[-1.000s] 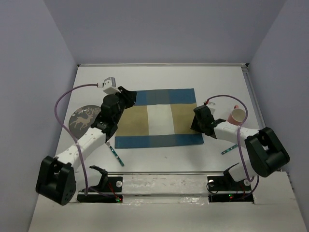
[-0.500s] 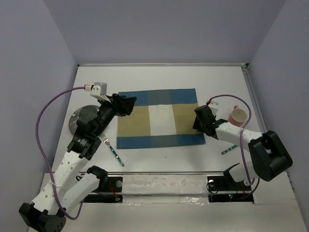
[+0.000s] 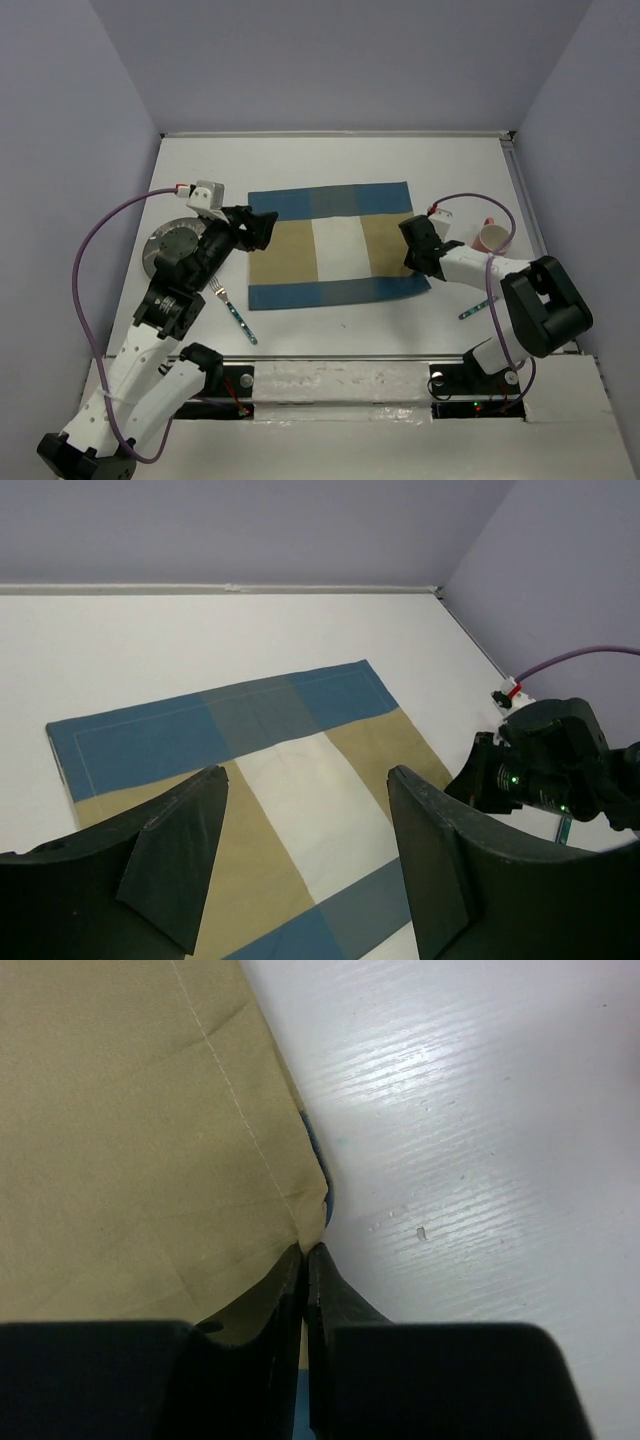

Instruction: Set the dinner table for one person

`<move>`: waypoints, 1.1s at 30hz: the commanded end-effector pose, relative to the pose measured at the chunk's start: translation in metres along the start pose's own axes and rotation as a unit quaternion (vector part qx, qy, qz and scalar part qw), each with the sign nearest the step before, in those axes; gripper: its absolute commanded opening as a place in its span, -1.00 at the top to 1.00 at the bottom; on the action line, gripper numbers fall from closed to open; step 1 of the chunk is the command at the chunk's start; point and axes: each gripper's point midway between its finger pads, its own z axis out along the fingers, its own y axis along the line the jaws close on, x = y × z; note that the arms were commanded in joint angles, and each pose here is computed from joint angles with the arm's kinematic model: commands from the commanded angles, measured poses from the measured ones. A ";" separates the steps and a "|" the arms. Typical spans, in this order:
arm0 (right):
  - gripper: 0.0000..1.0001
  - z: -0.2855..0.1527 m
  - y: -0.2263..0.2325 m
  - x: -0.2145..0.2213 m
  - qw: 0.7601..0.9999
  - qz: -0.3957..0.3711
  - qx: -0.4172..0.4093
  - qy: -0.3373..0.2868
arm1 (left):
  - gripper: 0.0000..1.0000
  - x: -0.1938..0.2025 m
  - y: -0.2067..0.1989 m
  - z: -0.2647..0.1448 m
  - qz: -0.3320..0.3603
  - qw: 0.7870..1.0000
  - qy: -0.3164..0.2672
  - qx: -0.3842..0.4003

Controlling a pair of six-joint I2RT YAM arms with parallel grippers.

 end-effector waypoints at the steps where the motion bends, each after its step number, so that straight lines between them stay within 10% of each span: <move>1: 0.84 -0.001 -0.014 -0.004 0.999 0.016 0.033 -0.004 | -0.52 -0.008 -0.006 -0.006 0.020 0.999 -0.018 0.019; 13: 0.72 -0.023 -0.029 -0.011 0.998 0.044 0.042 -0.013 | -0.54 -0.003 -0.012 -0.003 0.016 0.999 -0.007 0.035; 16: 0.38 -0.030 -0.024 -0.015 0.999 0.043 0.019 -0.012 | -0.56 -0.002 -0.012 -0.002 0.016 0.999 -0.005 0.038; 19: -0.65 -0.035 -0.019 -0.026 0.999 0.024 0.006 -0.023 | -0.59 -0.003 -0.011 -0.003 0.016 0.999 -0.008 0.033; 23: -0.71 -0.054 0.016 -0.057 0.995 0.015 -0.081 -0.053 | -0.98 -0.010 -0.008 -0.007 0.017 0.999 -0.022 0.023; 33: -0.72 -0.138 0.218 -0.041 0.897 0.023 -0.441 -0.033 | -0.98 -0.068 0.009 -0.034 -0.009 0.990 -0.140 -0.030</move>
